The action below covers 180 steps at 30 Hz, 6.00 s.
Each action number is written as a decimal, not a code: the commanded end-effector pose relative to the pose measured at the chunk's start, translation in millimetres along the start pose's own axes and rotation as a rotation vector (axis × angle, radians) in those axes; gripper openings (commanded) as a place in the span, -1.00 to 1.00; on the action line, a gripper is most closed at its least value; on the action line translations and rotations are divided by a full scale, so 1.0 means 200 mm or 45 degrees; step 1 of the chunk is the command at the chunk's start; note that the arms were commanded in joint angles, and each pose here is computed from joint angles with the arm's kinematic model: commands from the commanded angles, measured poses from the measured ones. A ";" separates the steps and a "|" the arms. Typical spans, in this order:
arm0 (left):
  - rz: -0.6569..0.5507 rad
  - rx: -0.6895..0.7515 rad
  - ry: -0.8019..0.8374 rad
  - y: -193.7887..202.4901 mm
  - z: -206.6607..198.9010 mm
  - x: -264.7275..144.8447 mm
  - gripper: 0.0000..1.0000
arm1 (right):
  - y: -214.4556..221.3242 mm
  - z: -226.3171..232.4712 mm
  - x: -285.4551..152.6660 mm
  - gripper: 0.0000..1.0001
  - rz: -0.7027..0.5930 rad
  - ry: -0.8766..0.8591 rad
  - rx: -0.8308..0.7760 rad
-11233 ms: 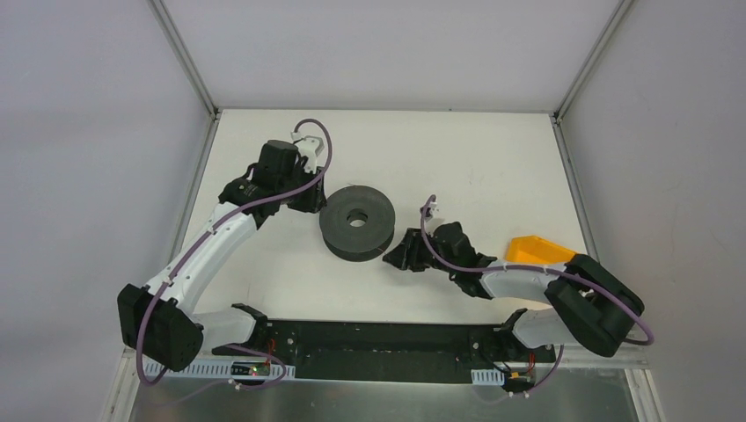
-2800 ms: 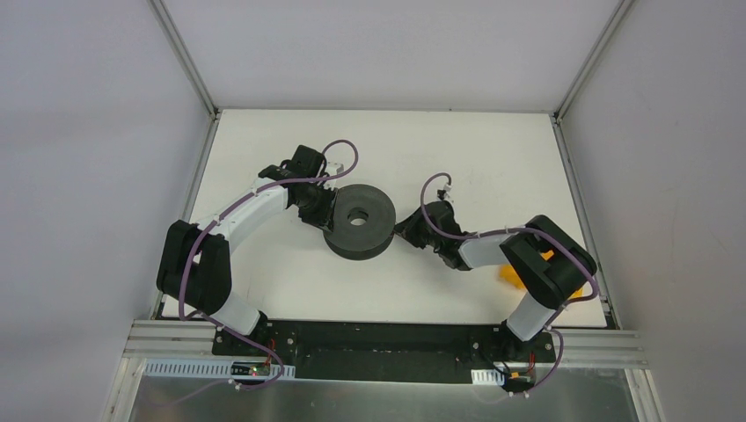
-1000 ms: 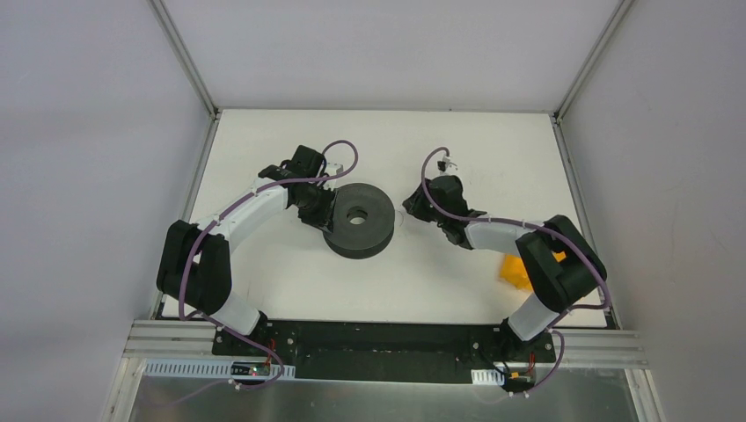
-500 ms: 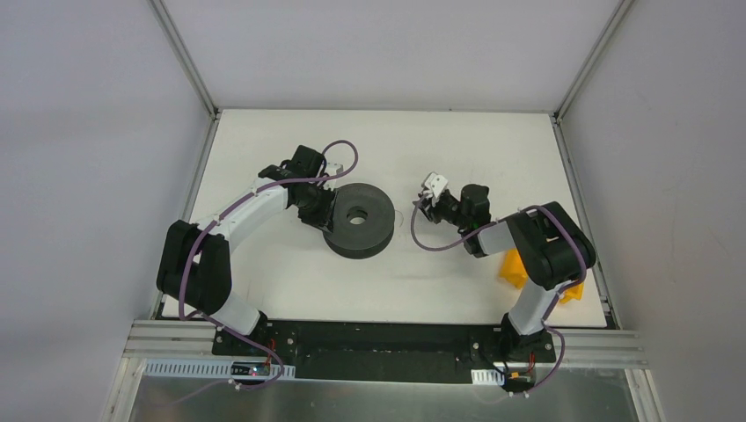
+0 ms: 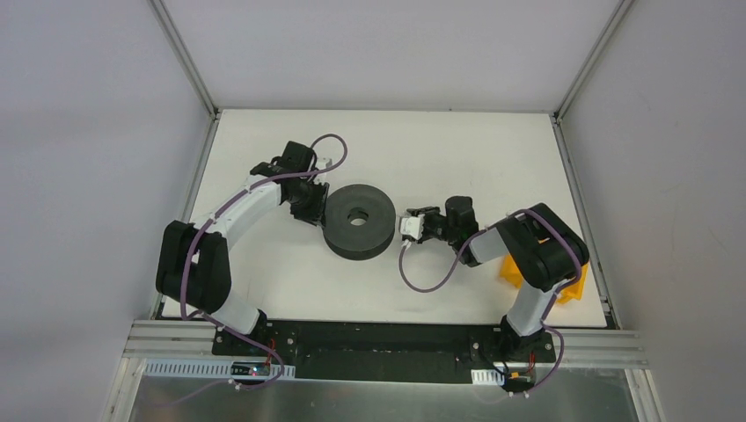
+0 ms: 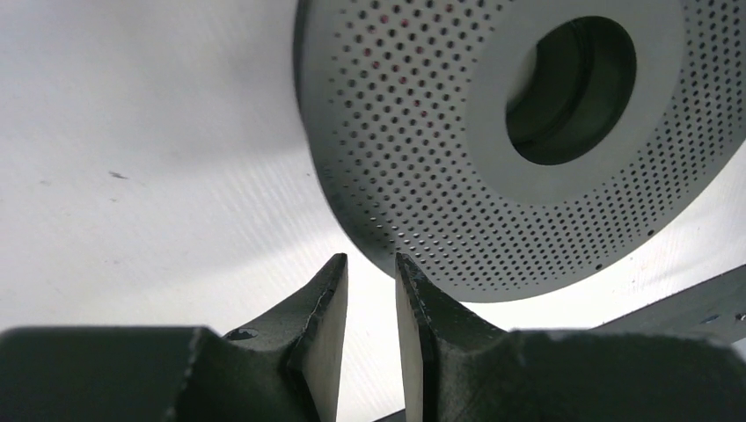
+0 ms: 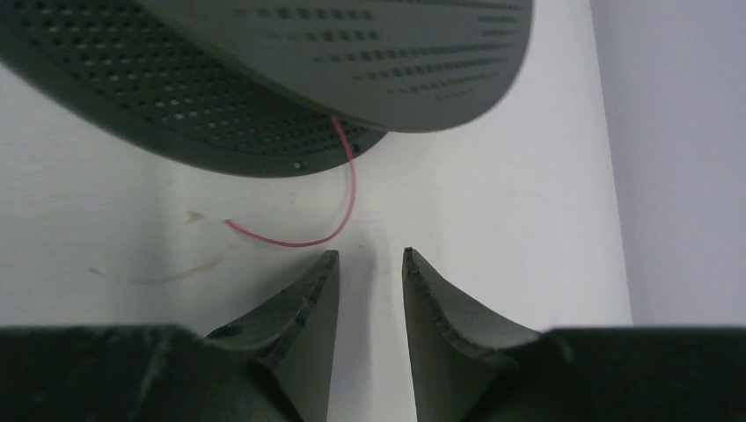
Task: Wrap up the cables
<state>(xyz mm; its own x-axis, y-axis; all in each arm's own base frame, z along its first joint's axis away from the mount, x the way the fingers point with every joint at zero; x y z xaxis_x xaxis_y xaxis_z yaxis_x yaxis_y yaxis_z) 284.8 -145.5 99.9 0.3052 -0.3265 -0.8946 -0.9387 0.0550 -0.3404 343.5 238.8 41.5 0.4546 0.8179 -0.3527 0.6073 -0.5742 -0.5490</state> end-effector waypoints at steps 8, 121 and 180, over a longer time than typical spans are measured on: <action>-0.148 -0.037 0.012 -0.10 0.00 -0.13 -0.48 | -0.08 0.23 0.02 -0.28 0.082 -0.157 -0.340; -0.068 -0.064 -0.095 -0.07 0.09 0.00 -0.52 | -0.02 -0.29 0.38 -0.69 0.179 -0.096 2.470; 0.000 -0.057 -0.032 -0.04 0.03 0.06 -0.57 | -0.24 -0.13 0.39 -0.21 0.159 -0.054 2.706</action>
<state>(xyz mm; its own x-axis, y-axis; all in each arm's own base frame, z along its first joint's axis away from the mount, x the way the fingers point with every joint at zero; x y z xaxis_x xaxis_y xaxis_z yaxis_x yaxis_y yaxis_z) 300.3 -136.3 92.1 0.3295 -0.2861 -0.8998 -0.9389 0.0008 -0.3441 366.1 339.1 50.7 0.3506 0.8438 -0.4064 -0.9247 0.2432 -0.2928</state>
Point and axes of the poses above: each gripper's point midway between its finger pads, its own x axis out along the fingers, its own z axis along the line the jaws close on, y = z × x, the point moved 1 cm from there along -x, back along the fingers, and after that the axes turned 8 degrees about -x, right-handed, at the moved point
